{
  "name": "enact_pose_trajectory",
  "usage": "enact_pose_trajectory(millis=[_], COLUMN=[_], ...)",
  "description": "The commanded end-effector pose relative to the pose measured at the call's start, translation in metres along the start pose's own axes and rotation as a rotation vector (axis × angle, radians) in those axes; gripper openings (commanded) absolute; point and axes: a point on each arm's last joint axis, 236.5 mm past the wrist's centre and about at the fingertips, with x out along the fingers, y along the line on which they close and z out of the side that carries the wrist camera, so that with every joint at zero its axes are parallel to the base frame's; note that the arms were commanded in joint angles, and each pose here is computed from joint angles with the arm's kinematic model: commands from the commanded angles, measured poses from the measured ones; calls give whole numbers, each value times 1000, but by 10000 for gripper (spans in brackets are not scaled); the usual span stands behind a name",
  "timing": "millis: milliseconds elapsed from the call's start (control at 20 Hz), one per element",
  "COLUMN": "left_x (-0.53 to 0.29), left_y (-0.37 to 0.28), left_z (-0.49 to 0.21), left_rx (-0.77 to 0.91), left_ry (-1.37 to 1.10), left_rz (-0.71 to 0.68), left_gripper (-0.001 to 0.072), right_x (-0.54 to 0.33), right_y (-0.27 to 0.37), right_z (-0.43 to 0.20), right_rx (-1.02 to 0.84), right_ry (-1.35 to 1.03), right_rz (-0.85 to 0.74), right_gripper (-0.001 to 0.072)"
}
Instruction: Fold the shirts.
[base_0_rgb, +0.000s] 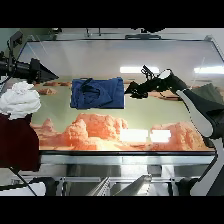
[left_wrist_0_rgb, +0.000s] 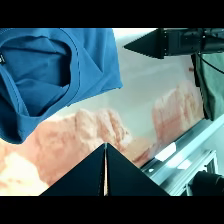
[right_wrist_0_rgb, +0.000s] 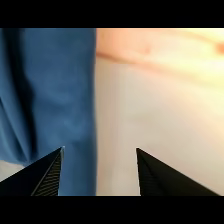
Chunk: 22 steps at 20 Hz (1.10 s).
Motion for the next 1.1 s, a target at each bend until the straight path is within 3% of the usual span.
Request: enact_pose_trajectory(millis=[0, 200, 250, 300, 400, 600, 800, 1050], left_x=[0, 0, 0, 0, 0, 0, 0, 0], left_y=[2, 5, 6, 6, 5, 4, 3, -1], left_z=[4, 12, 12, 12, 10, 8, 7, -4], left_rx=[10, 27, 33, 34, 35, 43, 42, 42], left_ry=[-25, -59, -59, -58, -50, -41, -37, 7], left_rz=[11, 24, 25, 25, 22, 18, 16, -2], left_gripper=[2, 1, 2, 2, 2, 2, 2, 2], right_x=[23, 47, 54, 60, 65, 60, 14, -167], right_y=[-4, 18, 26, 33, 41, 51, 93, 150], right_z=[-2, -11, -12, -13, -12, -4, 14, 52], right_rx=[17, 10, 1, -13, -32, -51, -157, -252], right_ry=[-11, 7, 7, 8, 2, -10, -60, -292], right_rz=[1, 39, 49, 53, 59, 73, 98, 9], right_gripper=[531, 520, 484, 371, 332, 15, 13, 13])
